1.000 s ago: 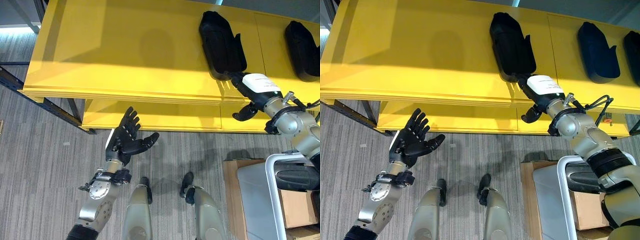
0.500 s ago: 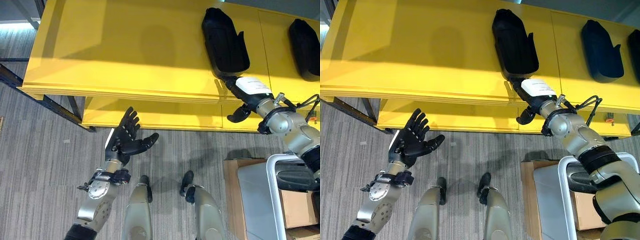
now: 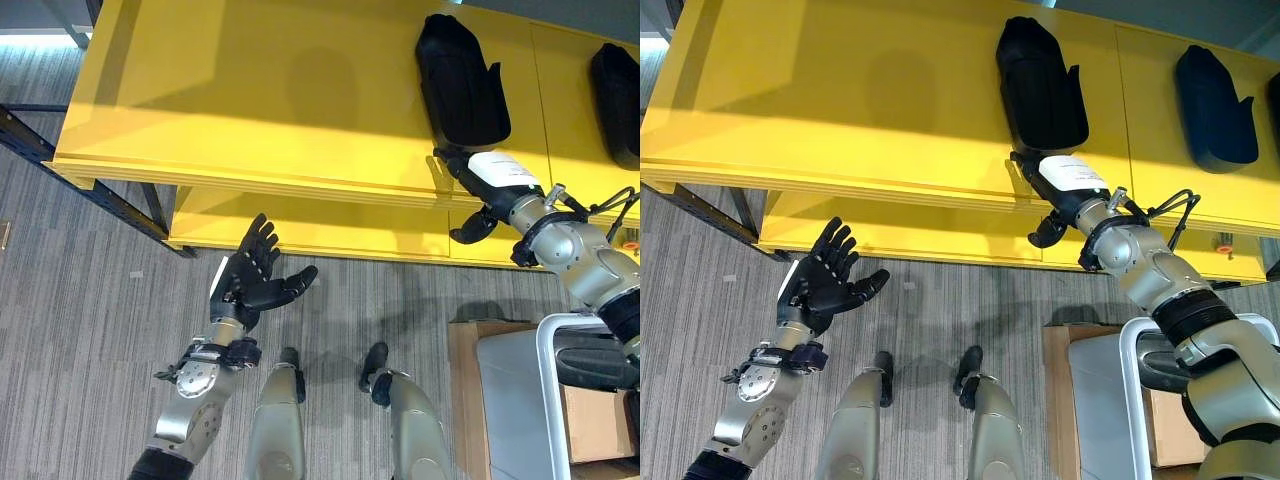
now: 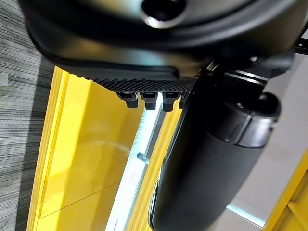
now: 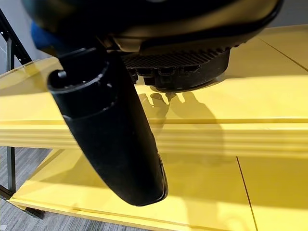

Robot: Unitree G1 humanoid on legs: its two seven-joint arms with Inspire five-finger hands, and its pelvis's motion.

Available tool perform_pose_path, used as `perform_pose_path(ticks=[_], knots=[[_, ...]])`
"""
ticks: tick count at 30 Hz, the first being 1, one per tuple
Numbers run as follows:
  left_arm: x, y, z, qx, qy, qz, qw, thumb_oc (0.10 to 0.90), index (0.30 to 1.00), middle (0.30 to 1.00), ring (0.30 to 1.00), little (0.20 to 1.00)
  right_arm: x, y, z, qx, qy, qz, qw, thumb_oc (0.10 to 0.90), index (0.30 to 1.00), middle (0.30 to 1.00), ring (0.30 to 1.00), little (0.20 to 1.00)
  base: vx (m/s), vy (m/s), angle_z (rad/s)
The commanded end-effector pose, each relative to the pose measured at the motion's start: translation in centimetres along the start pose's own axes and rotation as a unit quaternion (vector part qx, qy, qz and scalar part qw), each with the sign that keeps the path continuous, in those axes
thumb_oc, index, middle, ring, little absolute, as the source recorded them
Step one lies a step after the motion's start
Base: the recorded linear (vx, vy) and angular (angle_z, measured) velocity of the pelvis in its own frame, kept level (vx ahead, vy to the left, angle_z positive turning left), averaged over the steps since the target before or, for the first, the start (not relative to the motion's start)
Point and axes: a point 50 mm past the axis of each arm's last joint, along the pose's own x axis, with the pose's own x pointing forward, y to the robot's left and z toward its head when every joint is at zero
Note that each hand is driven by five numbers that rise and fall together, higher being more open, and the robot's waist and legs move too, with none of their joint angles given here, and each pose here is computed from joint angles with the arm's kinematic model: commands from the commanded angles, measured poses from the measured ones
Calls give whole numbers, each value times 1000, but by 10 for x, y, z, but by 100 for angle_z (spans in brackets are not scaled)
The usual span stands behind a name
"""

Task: Move parts from the plastic box to the shelf.

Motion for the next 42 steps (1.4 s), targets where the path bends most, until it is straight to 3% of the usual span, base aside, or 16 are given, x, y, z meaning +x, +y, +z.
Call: perform_pose_path(ticks=[1, 16, 42], knots=[[2, -19, 38, -6, -106, -59, 993, 900, 1000, 1000, 1000, 1000, 13, -68, 21, -14, -38, -110, 993, 900, 1000, 1000, 1000, 1000, 0, 0, 0], [0, -15, 42, -4, -112, -53, 992, 900, 1000, 1000, 1000, 1000, 20, -90, 27, -37, -35, -134, 990, 900, 1000, 1000, 1000, 1000, 0, 0, 0], [2, -13, 46, -1, -120, -49, 992, 900, 1000, 1000, 1000, 1000, 33, -98, 58, -33, -79, -147, 985, 900, 1000, 1000, 1000, 1000, 0, 0, 0]])
